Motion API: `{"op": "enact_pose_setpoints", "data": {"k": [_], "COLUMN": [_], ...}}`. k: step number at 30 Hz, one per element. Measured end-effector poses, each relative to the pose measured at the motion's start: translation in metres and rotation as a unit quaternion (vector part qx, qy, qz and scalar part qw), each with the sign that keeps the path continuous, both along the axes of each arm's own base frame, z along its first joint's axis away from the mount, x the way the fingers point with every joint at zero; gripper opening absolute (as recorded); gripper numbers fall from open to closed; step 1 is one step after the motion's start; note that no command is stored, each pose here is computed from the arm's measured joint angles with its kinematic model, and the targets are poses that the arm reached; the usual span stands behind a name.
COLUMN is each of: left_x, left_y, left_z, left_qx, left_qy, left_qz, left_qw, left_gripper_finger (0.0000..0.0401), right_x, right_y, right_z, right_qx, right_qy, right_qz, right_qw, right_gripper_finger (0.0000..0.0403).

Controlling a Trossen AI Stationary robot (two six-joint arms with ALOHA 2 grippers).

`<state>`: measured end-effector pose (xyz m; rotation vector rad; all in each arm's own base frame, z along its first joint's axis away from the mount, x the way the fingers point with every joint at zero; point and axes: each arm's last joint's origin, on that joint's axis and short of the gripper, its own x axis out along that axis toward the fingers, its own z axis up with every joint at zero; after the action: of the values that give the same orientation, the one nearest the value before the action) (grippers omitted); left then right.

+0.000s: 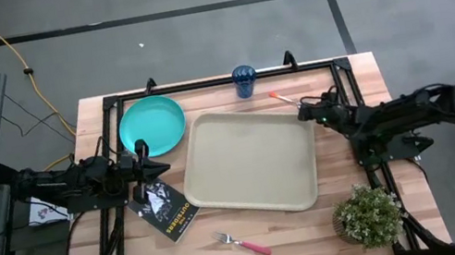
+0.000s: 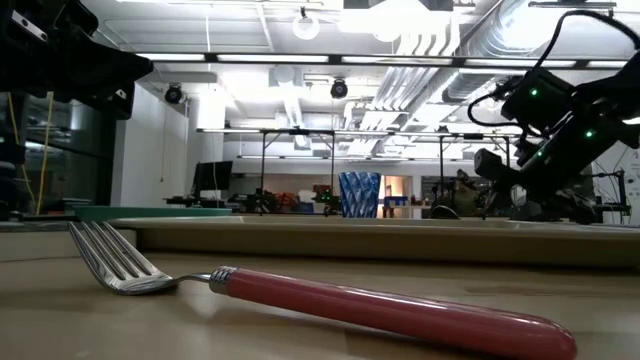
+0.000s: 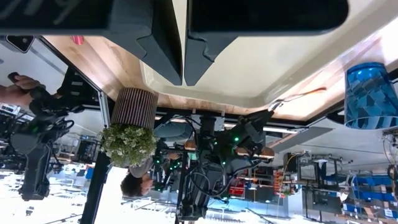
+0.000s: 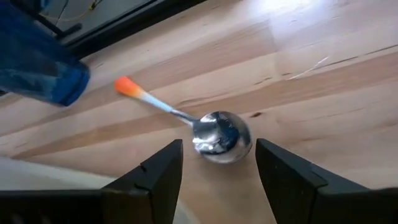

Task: Pick and place plate/cup/fork/spoon on tray
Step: Put the white orange spoon on the left side of the gray tray

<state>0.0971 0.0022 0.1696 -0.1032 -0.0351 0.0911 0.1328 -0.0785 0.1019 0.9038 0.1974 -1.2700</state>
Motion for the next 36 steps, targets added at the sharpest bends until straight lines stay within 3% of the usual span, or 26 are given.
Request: {"op": "enact_pose_setpoints", "data": {"k": [17,21,28,36], "left_x": [0.000,0.000,0.000,0.000], "left_y": [0.000,0.000,0.000,0.000], "left_z": [0.000,0.000,0.000,0.000], "left_qx": [0.000,0.000,0.000,0.000], "left_qy": [0.000,0.000,0.000,0.000], "left_qz": [0.000,0.000,0.000,0.000], "left_qw": [1.000,1.000,1.000,1.000], "left_gripper_finger": [0.0000,0.0000,0.0000,0.0000], "right_x": [0.005,0.005,0.004,0.004], "right_y": [-0.016,-0.018,-0.018,-0.019], "right_z": [-0.016,-0.019,-0.018,-0.009], "right_qx": [0.008,0.004,-0.013,-0.061], "right_qy": [0.000,0.003,0.022,0.049], "right_qz": [-0.042,-0.049,-0.041,-0.033], "right_qw": [0.999,0.999,0.999,0.996], "right_gripper_finger": [0.0187,0.0148,0.0017,0.0005]}}
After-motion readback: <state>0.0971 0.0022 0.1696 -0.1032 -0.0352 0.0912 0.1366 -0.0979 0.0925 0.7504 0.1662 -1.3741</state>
